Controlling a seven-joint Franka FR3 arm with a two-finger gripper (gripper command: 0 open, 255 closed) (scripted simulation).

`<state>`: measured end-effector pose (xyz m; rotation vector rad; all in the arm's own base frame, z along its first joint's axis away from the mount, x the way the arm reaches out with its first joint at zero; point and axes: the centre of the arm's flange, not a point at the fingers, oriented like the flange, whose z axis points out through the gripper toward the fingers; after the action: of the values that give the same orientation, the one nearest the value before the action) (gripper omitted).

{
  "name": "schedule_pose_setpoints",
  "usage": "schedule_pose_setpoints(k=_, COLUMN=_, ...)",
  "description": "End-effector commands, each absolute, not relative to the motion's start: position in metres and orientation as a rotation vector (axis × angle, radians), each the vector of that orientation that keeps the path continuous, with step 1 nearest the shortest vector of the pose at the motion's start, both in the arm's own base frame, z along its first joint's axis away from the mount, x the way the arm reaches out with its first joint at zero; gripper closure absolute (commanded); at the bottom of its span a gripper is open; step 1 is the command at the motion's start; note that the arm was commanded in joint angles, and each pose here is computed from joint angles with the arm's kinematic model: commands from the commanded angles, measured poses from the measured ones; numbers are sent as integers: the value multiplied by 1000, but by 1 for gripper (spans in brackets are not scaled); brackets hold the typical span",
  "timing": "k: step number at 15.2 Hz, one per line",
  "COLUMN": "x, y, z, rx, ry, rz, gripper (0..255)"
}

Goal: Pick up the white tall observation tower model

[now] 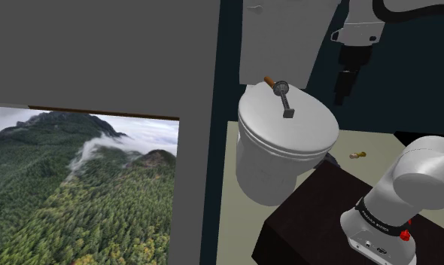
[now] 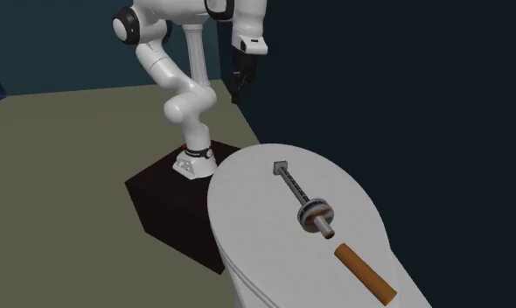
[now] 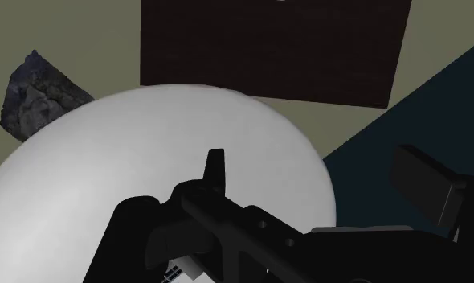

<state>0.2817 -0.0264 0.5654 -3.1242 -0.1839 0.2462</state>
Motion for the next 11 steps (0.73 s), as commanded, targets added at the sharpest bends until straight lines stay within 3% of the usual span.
schedule_pose_setpoints(k=1, x=282, y=-26, z=565, rx=-3124, ry=-184, rz=246, gripper=0)
schedule_pose_setpoints(k=11, x=387, y=-57, z=514, rx=-3140, ry=309, rz=134, gripper=0)
